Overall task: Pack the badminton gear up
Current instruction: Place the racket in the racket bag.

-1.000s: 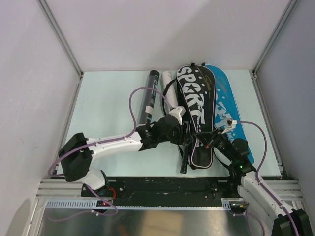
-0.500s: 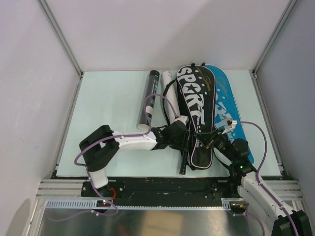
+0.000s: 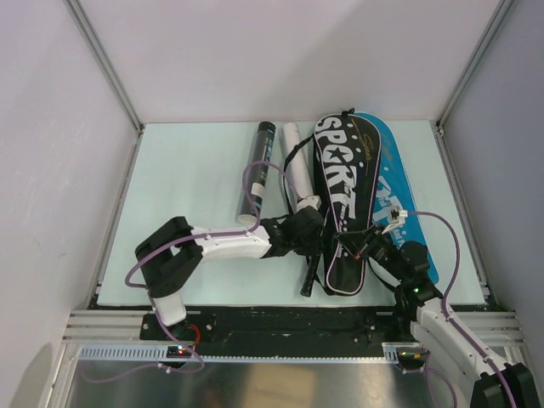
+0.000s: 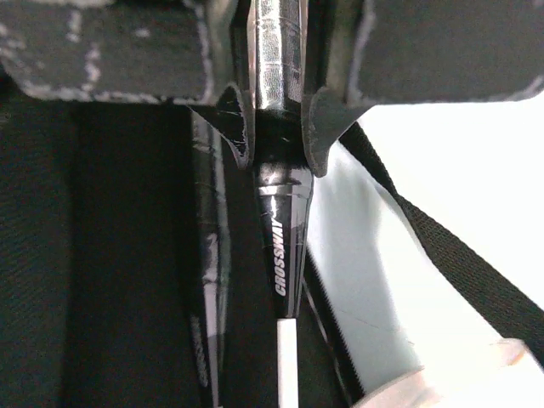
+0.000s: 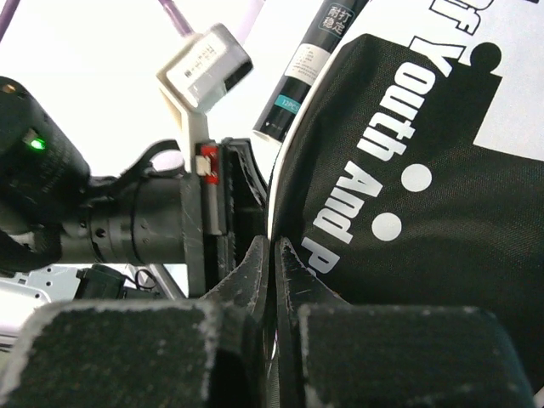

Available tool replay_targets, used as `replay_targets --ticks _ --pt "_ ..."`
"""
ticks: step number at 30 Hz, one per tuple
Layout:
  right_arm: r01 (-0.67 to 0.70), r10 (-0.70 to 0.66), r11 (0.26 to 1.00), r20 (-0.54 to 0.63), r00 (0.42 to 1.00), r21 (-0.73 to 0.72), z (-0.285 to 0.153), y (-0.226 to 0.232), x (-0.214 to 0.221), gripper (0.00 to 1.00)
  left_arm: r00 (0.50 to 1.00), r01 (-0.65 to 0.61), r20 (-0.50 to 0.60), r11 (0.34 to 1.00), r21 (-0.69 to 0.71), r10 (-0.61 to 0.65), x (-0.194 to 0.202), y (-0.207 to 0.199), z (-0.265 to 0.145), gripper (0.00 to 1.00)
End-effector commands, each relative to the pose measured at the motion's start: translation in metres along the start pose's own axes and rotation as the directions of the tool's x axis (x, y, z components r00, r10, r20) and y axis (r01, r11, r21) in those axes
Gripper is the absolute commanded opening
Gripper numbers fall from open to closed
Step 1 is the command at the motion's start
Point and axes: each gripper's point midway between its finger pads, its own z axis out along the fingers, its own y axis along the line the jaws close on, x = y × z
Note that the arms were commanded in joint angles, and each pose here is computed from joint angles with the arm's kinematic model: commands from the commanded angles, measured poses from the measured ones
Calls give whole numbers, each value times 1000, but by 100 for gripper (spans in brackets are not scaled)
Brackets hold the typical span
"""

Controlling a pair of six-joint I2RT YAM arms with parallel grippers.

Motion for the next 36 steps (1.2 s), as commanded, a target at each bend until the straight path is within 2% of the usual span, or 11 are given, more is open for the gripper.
replay_targets --ticks 1,6,10,18,28,36 --pt "25 -21 996 50 999 -87 0 23 -12 0 969 133 196 987 89 -148 -61 -31 -36 0" --pt "24 -20 996 52 998 -81 -1 20 -10 0 943 202 250 975 96 -220 -74 -31 -43 0" --pt "24 -20 996 47 999 -83 0 21 -9 0 926 222 285 968 118 -247 -85 -35 -34 0" --pt "51 -50 996 24 998 -67 -1 17 -4 0 947 176 226 957 232 -229 -95 -66 -7 1" --pt "17 -15 983 17 1000 -184 -3 44 -6 0 966 125 176 936 328 -190 -92 -76 -28 36" --pt "15 3 972 73 997 -234 -10 59 -19 0 978 34 176 914 404 -114 -87 -83 -64 54"
